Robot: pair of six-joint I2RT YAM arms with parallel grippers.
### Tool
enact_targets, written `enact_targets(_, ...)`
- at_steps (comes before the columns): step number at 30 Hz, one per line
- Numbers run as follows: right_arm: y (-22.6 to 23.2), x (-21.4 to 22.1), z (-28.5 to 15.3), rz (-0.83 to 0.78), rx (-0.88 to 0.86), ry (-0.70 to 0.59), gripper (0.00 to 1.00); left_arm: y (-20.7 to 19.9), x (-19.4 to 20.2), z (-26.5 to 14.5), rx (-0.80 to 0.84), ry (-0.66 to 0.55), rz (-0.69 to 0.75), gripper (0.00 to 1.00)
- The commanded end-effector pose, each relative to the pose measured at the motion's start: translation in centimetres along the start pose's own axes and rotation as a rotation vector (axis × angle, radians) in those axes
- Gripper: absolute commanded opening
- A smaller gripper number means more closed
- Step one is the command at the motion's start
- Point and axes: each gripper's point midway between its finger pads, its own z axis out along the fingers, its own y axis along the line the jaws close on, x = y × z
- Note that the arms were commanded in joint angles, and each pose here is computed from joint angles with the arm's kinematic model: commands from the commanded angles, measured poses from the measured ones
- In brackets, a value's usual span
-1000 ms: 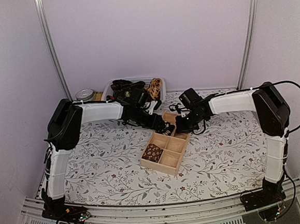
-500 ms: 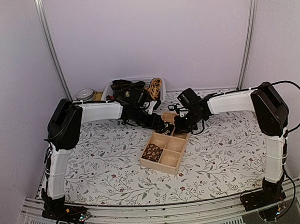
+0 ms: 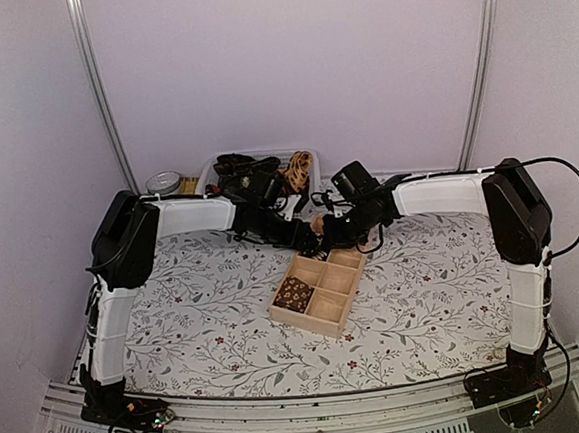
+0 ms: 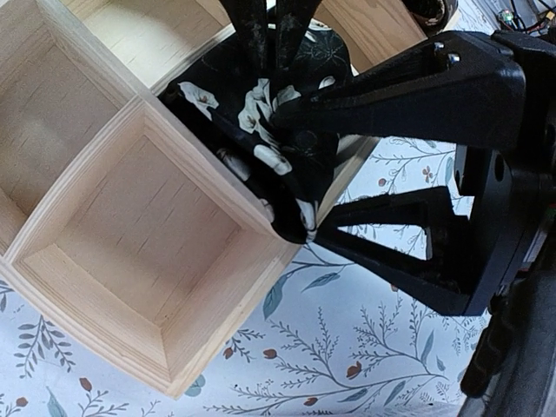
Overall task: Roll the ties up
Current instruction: Adjust the tie in the storage box.
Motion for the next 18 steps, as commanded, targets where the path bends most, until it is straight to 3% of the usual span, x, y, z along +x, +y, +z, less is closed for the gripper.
enact_targets(1, -0.2, 0.6, 0.5, -0.002, 0.005, 0.018, 0.05, 1.3, 1.1, 0.1, -0.038, 0.023, -0.013, 0.62)
enact_targets(4, 1.0, -0.6, -1.2, -0.014, -0.022, -0.015, 0.1, 1.4, 0.1, -0.9, -0.047, -0.009, -0.011, 0.74)
enact_targets(5, 1.4, -1.0, -1.8, -0.02, -0.031, -0.026, 0.13, 1.3, -0.4, -1.3, -0.049, -0.023, -0.008, 0.8)
enact_targets(6, 2.0, -1.4, -2.6, -0.027, -0.043, -0.041, 0.17, 1.1, -1.0, -1.8, -0.049, -0.038, -0.003, 0.94)
enact_targets(7, 2.4, -1.8, -3.3, -0.034, -0.052, -0.055, 0.2, 0.9, -1.7, -2.4, -0.046, -0.057, 0.0, 1.0)
enact_targets(11, 3.0, -3.2, -6.6, -0.04, -0.085, -0.11, 0.29, -0.4, -5.0, -5.5, -0.027, -0.147, 0.013, 1.0)
enact_targets(18, 1.0, -4.3, -9.6, -0.019, -0.084, -0.173, 0.3, -1.4, -8.0, -8.6, -0.03, -0.224, 0.048, 1.0)
